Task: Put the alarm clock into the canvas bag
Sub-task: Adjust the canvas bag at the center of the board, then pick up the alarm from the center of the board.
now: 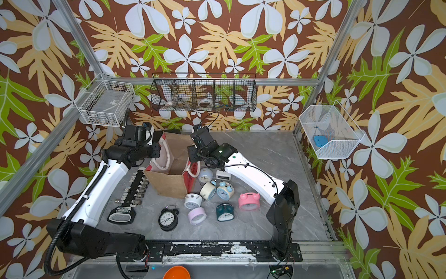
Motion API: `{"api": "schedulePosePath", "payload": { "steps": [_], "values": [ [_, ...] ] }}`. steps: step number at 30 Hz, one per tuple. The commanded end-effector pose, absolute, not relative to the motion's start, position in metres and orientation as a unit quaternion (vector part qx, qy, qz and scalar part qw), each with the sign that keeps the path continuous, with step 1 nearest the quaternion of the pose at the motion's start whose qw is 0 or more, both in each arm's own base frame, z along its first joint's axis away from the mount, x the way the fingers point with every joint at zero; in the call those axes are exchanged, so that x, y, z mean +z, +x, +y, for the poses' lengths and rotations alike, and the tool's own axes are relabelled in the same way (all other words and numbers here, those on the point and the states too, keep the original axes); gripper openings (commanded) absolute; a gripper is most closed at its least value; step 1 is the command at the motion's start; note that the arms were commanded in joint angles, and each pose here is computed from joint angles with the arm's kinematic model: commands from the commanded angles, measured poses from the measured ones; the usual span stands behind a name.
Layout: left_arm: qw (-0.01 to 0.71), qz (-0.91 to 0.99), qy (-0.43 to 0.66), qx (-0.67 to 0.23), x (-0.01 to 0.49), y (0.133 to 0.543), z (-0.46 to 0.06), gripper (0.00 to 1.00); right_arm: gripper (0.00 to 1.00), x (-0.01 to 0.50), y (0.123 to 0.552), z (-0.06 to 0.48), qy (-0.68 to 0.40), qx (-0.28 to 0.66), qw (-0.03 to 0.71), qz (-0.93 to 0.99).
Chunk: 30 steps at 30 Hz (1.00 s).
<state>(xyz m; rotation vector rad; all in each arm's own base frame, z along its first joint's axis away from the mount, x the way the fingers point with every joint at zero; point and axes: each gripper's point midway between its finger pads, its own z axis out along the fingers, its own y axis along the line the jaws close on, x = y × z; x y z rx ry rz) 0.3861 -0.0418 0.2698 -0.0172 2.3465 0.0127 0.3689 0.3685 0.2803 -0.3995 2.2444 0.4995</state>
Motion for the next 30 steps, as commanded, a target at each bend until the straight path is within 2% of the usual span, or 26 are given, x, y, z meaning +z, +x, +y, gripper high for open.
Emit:
{"api": "schedulePosePath", "payload": {
  "steps": [1, 5, 10, 16, 17, 18, 19, 20, 30],
  "values": [
    [0.37, 0.928, -0.005, 0.037, 0.258, 0.382, -0.032, 0.41, 0.59, 0.272, 0.371, 0.343, -0.165, 0.131, 0.396, 0.894],
    [0.37, 0.929, 0.007, 0.005, 0.247, 0.386, -0.044, 0.4, 0.61, 0.25, 0.373, 0.312, -0.165, 0.083, 0.376, 0.908],
    [0.361, 0.932, 0.008, -0.004, 0.228, 0.392, -0.047, 0.25, 0.63, 0.218, 0.37, 0.274, -0.153, 0.072, 0.339, 0.925],
    [0.388, 0.922, 0.003, -0.01, 0.233, 0.393, -0.043, 0.13, 0.68, 0.187, 0.375, 0.19, -0.071, 0.039, 0.317, 0.945],
    [0.391, 0.92, 0.005, -0.012, 0.235, 0.393, -0.044, 0.12, 0.72, 0.185, 0.378, 0.177, -0.046, 0.031, 0.32, 0.946],
    [0.393, 0.919, 0.006, -0.015, 0.236, 0.392, -0.045, 0.11, 0.8, 0.183, 0.379, 0.166, -0.026, 0.016, 0.325, 0.945],
    [0.396, 0.918, 0.007, -0.018, 0.237, 0.392, -0.046, 0.11, 0.93, 0.18, 0.381, 0.16, -0.018, 0.002, 0.328, 0.944],
    [0.398, 0.917, 0.007, -0.021, 0.237, 0.392, -0.047, 0.11, 1.0, 0.177, 0.382, 0.156, -0.012, -0.007, 0.33, 0.944],
    [0.395, 0.918, 0.011, -0.022, 0.23, 0.389, -0.047, 0.1, 0.99, 0.129, 0.403, 0.134, 0.024, -0.047, 0.288, 0.956]
  ]
}}
